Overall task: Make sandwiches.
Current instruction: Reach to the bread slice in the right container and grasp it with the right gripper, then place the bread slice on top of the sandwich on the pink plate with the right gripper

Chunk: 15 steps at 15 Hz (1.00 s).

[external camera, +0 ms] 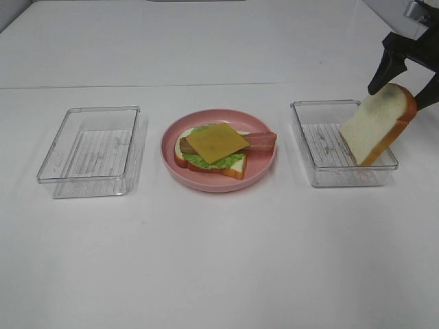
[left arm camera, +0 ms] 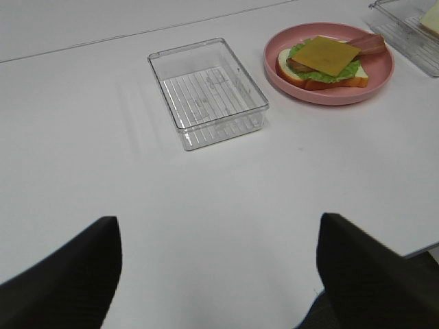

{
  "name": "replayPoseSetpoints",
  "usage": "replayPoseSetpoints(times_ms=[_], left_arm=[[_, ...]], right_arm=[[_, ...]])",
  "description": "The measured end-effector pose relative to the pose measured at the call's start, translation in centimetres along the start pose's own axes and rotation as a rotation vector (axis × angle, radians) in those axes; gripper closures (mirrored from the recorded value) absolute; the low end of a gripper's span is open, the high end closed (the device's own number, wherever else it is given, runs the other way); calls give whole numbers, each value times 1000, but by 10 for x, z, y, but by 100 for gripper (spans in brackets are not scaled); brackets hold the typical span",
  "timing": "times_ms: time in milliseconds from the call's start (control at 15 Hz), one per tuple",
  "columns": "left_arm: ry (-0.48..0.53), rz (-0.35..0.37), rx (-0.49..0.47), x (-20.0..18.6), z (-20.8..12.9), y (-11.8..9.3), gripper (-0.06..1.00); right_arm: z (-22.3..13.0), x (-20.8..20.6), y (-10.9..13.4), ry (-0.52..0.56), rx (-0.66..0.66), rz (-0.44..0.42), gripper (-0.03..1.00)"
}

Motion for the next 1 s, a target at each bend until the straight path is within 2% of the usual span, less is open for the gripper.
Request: replayPoseSetpoints(times_ms=[200, 267, 333, 533, 667, 933, 1000], left_arm=[[0, 0, 0, 0, 0, 0, 21], [0, 0, 0, 0, 0, 0, 21], [0, 0, 0, 0, 0, 0, 21], [0, 0, 0, 0, 0, 0, 21], [0, 0, 0, 0, 0, 0, 21], [0, 0, 0, 0, 0, 0, 21], [0, 0, 0, 0, 0, 0, 21]], right_arm=[[0, 3, -1, 6, 3, -1, 42], [0, 3, -1, 6, 3, -1, 54], [0, 3, -1, 6, 3, -1, 83], [0, 3, -1, 6, 4, 4, 83], [0, -5, 9, -11, -4, 41, 83], [-9, -56, 56, -117, -124, 201, 83], [-11, -59, 61, -122, -133, 220, 83]])
Point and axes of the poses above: a point on each arm's last joint axis where the gripper is mounted, x pointing out along that axis toward the gripper, y along the wrist's bending axis when the last joint is at zero, z = x × y, the point moved 7 cm from there along x, pointing out along that axis toward the gripper, and after that the axes turned 9 degrees about x, right-handed, at the moved point
